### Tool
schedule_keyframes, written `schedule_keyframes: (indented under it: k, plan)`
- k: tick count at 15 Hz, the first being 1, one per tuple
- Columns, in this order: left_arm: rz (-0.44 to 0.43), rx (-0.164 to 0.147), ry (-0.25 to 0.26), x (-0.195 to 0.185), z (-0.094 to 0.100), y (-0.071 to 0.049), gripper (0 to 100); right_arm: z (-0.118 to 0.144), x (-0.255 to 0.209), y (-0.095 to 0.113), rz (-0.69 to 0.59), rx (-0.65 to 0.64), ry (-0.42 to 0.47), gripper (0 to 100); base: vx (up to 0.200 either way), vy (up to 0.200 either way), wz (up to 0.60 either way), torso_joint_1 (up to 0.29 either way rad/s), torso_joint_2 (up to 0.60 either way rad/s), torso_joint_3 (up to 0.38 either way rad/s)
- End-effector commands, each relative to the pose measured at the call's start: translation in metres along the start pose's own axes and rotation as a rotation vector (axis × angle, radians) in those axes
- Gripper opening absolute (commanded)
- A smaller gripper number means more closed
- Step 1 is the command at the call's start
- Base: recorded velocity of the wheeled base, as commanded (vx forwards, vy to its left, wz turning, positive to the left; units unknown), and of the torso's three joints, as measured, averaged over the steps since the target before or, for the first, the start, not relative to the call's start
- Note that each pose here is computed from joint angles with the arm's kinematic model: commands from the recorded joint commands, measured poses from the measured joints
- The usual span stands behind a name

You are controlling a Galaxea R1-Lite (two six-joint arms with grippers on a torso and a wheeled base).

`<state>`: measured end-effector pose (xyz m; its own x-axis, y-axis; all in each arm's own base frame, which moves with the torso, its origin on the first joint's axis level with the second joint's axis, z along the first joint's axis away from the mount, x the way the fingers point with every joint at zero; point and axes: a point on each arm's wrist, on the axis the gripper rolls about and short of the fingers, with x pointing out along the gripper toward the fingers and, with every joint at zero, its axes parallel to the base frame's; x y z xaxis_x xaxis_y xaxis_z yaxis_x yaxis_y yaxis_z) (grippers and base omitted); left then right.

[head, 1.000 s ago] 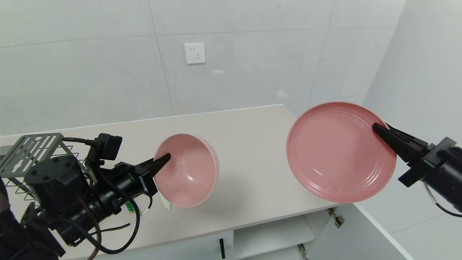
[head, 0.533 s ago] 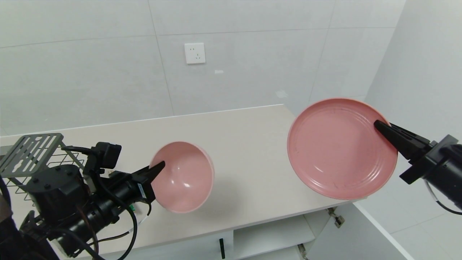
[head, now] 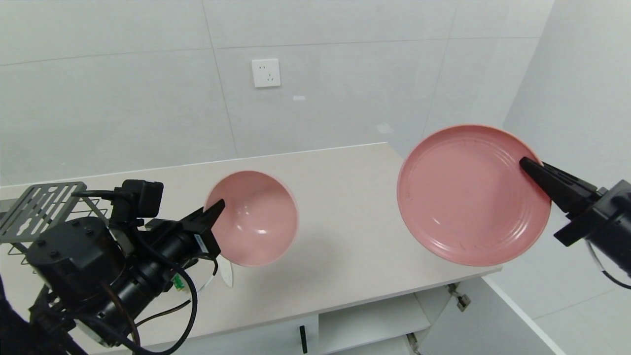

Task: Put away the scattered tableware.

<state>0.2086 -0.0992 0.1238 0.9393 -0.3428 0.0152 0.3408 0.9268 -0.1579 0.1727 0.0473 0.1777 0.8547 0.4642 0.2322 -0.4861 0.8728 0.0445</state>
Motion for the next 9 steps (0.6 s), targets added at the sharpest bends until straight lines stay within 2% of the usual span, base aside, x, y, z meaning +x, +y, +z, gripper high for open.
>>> schedule_keyframes:
  k: [1, 2, 4, 5, 6, 7, 9]
  plan:
    - [-0.011, 0.020, -0.032, -0.004, 0.008, -0.002, 0, -0.008, -0.007, 0.002, 0.001, 0.014, 0.040, 0, 0.000, 0.000, 0.00, 0.000, 0.00, 0.000]
    - [-0.030, 0.038, -0.039, -0.012, 0.010, -0.006, 0, -0.016, 0.001, -0.003, -0.029, 0.015, 0.072, 0, 0.000, 0.000, 0.00, 0.000, 0.00, 0.000]
    - [-0.052, 0.038, -0.031, -0.017, 0.009, -0.010, 0, -0.027, 0.001, -0.006, -0.120, -0.011, 0.114, 0, 0.000, 0.000, 0.00, 0.000, 0.00, 0.000]
    - [-0.050, 0.048, -0.016, -0.021, 0.006, -0.009, 0, -0.032, -0.004, -0.009, -0.260, -0.172, 0.158, 0, 0.000, 0.000, 0.00, 0.000, 0.00, 0.000]
    - [-0.047, 0.049, -0.015, -0.021, 0.006, -0.008, 0, -0.032, 0.000, -0.011, -0.280, -0.211, 0.157, 0, 0.000, 0.000, 0.00, 0.000, 0.00, 0.000]
    - [-0.041, 0.055, -0.011, -0.021, 0.005, -0.007, 0, -0.031, 0.005, -0.009, -0.268, -0.204, 0.125, 0, 0.000, 0.000, 0.00, 0.000, 0.00, 0.000]
    - [-0.040, 0.056, -0.001, -0.024, 0.004, -0.007, 0, -0.036, 0.010, -0.004, -0.235, -0.177, 0.137, 0, 0.000, 0.000, 0.00, 0.000, 0.00, 0.000]
